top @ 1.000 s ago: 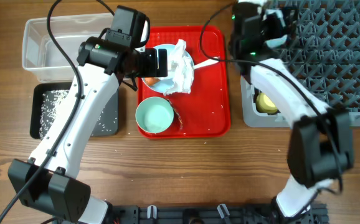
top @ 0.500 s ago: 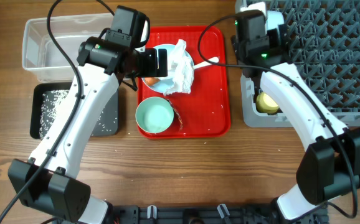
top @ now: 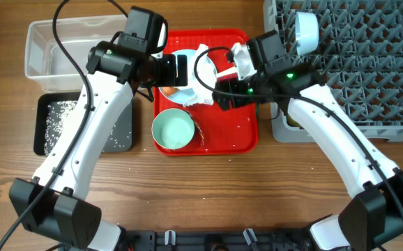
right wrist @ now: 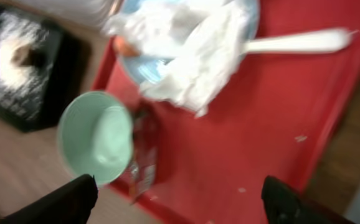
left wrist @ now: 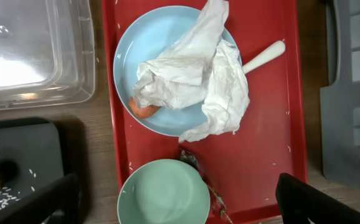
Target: Sort waste into correct bins and load items into the dishwasher rack
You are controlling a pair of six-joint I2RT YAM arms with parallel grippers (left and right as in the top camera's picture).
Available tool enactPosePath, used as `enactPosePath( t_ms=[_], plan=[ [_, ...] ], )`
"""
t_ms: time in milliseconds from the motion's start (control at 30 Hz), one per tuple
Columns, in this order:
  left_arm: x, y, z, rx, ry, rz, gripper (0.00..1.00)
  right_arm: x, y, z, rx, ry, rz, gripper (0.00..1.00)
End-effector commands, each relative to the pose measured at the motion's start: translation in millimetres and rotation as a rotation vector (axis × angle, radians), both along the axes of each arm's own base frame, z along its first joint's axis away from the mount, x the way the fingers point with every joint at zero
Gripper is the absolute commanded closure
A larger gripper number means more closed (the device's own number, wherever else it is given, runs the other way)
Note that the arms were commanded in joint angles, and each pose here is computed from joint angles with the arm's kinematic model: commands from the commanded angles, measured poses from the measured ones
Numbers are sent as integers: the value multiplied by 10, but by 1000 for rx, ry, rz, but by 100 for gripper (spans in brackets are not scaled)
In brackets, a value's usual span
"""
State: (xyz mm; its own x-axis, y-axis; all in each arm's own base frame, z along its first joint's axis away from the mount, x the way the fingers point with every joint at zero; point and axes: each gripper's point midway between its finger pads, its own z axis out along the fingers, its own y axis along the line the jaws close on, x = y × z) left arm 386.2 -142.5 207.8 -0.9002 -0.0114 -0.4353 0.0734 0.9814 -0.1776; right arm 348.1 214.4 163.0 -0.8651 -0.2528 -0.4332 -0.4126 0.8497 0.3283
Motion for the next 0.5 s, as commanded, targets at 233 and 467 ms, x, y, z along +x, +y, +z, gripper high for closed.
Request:
enactPosePath(
  t_ms=[233,467],
  plan=[
    [221,681,44,-91,7,285,0,-719,384,-633,-44,144,130,32],
    [160,494,-52,-80,42,156,1,-258,-49,-491,-64,55,-168,28]
  ],
)
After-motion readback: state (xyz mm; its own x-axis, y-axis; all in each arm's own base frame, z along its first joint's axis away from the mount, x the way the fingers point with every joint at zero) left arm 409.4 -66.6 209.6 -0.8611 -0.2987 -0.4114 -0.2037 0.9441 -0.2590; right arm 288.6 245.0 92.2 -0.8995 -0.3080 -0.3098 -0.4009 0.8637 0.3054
